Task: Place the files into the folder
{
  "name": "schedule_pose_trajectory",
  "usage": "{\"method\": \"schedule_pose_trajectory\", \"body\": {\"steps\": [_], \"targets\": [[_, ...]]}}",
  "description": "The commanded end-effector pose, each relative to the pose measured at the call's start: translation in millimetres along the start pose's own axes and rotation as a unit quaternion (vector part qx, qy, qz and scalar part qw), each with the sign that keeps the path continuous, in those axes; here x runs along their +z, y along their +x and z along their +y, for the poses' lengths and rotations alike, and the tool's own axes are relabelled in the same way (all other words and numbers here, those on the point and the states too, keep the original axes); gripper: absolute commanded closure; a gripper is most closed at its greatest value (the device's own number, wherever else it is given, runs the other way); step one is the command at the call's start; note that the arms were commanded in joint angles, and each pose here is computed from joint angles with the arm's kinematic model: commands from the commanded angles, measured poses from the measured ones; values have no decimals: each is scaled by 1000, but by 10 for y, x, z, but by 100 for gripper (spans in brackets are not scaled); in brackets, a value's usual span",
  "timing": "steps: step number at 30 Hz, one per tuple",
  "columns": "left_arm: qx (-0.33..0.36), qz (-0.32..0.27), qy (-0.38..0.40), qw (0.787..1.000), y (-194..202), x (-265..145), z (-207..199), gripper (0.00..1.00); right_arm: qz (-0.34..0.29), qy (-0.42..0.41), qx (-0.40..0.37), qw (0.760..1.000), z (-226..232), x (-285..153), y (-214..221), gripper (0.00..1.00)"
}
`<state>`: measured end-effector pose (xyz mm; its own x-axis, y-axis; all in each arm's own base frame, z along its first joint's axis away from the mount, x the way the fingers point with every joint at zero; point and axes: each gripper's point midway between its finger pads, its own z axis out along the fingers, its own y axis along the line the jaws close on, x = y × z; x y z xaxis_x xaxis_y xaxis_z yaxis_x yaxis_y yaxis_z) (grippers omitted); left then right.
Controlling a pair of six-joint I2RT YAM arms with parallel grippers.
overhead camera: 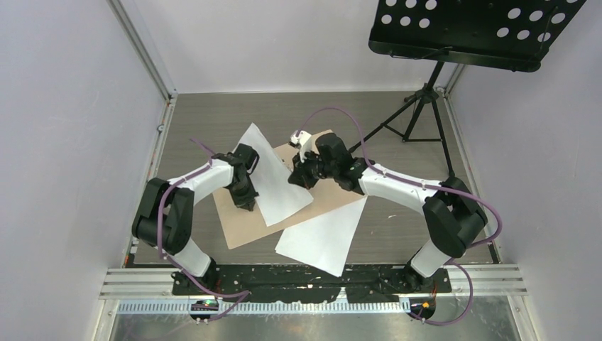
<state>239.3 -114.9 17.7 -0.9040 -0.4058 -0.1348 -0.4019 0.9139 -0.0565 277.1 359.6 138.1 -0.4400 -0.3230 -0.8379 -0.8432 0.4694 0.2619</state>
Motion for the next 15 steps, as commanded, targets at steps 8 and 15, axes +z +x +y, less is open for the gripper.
{"method": "schedule_pose_trajectory", "body": {"steps": [8,15], "targets": [[30,-40,51,997,-272,-261,-6,100,-18,97,-48,994,-655,-297,-389,95],[-85,-74,31,993,-512,-342,461,52,-28,89,-62,994,-634,-307,-533,94]]}}
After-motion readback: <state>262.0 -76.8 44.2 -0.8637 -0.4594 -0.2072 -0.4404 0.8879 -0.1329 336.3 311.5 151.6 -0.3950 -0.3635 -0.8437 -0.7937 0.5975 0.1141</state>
